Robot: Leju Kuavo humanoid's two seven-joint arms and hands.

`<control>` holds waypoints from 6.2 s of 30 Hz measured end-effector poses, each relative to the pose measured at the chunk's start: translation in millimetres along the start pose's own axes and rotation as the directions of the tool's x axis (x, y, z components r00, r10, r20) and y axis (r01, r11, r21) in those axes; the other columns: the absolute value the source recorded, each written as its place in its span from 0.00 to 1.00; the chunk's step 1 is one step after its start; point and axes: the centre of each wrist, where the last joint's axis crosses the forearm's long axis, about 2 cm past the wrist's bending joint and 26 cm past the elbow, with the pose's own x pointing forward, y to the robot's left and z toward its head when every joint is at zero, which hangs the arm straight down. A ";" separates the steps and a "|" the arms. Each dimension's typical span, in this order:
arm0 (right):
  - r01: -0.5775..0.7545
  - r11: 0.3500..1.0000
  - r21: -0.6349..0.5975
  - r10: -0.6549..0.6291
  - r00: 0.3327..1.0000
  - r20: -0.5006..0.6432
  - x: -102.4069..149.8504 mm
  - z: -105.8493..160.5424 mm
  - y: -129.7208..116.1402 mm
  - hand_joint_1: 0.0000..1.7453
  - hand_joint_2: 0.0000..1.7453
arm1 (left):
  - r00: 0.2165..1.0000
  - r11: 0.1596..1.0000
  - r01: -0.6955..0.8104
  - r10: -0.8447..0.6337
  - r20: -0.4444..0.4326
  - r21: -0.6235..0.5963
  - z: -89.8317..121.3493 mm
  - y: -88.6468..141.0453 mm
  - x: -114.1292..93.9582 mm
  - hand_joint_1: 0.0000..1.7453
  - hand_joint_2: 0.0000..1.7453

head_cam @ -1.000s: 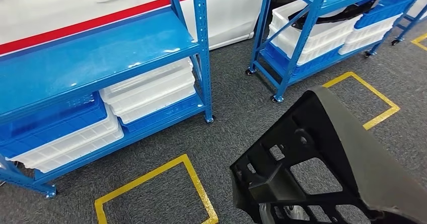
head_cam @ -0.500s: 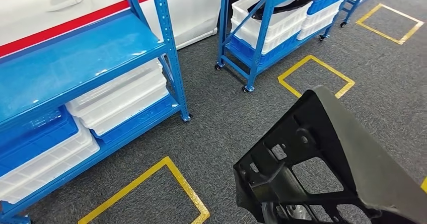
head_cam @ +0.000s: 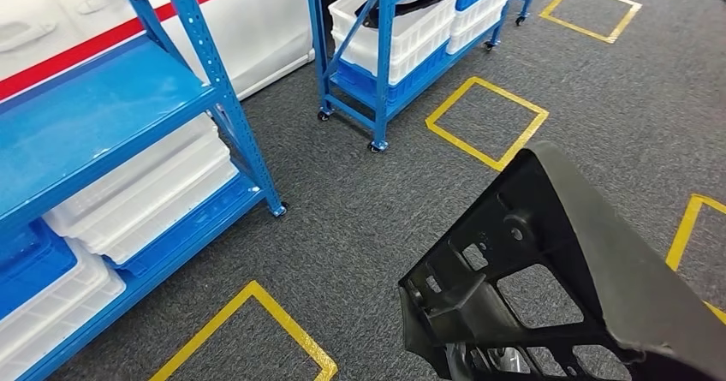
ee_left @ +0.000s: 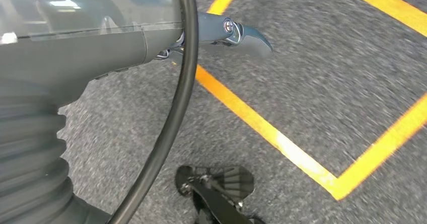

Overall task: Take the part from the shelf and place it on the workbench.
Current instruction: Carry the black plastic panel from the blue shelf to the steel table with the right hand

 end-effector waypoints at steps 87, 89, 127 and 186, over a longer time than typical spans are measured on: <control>-0.052 0.999 -0.004 0.052 0.997 -0.050 3.9 13.0 2.8 1.00 1.00 | 0.999 0.998 -0.025 0.024 -0.023 -0.052 4.4 -21.2 3.6 0.00 1.00; -0.055 0.998 -0.006 0.054 0.997 -0.053 3.7 13.0 2.5 1.00 1.00 | 0.999 0.998 -0.025 0.023 -0.030 -0.054 5.7 -21.4 1.1 0.00 1.00; -0.080 0.997 0.005 0.080 0.994 -0.070 2.4 11.0 2.3 1.00 1.00 | 0.999 0.996 -0.027 0.025 -0.028 -0.082 7.4 -29.7 3.2 0.00 1.00; -0.094 0.995 -0.018 0.092 0.991 -0.097 0.5 11.2 2.7 1.00 1.00 | 0.999 0.995 -0.026 0.022 -0.037 -0.094 7.9 -30.8 2.8 0.00 1.00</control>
